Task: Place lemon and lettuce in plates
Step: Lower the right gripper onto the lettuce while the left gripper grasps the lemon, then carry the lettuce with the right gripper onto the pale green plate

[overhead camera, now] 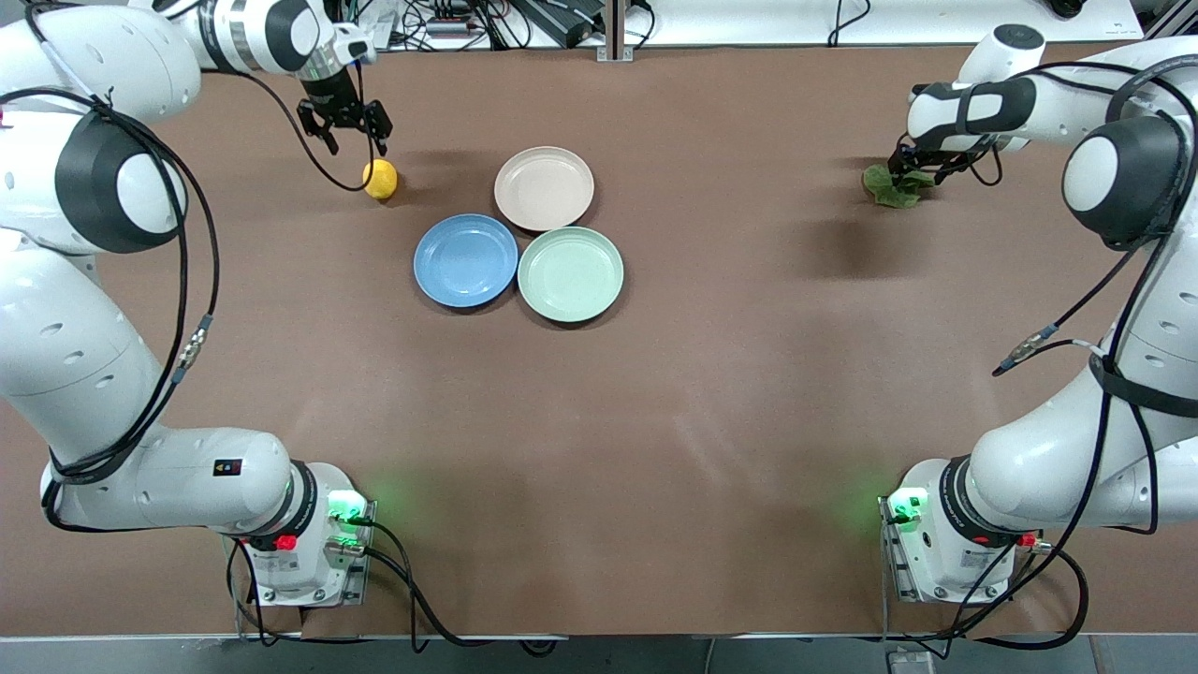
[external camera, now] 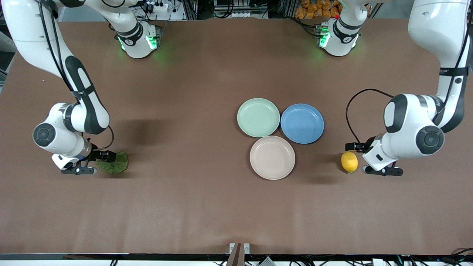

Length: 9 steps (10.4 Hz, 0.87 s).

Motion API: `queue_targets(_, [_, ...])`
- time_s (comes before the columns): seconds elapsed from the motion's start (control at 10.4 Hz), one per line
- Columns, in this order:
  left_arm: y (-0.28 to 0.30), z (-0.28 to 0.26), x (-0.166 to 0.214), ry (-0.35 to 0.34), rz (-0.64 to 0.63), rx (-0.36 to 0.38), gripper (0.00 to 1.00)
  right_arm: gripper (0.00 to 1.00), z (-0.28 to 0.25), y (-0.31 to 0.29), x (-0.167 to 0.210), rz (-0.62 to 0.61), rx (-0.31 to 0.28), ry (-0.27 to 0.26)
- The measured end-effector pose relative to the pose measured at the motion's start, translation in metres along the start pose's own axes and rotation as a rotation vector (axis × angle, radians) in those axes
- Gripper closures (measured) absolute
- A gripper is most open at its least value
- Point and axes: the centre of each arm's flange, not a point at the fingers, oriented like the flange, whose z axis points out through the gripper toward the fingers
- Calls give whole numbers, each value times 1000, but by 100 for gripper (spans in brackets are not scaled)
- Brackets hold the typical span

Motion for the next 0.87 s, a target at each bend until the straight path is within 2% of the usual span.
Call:
queue_targets(0.1, [-8, 4, 1, -3, -12, -2, 0, 16, 6, -2, 1, -3, 0, 0])
queue_targets(0.39, [-22, 13, 3, -6, -33, -9, 0, 58, 3, -11, 7, -15, 4, 9])
queue_targets(0.58, [-30, 20, 6, 2, -46, -13, 0, 89, -3, -17, 12, -17, 7, 20])
queue_targets(0.67, [-34, 23, 7, 0, -51, -14, 0, 96, -10, -22, 16, -14, 13, 14])
queue_targets(0.87, [-37, 29, 8, -1, -93, -17, 0, 96, -44, -46, 26, 23, 38, -45])
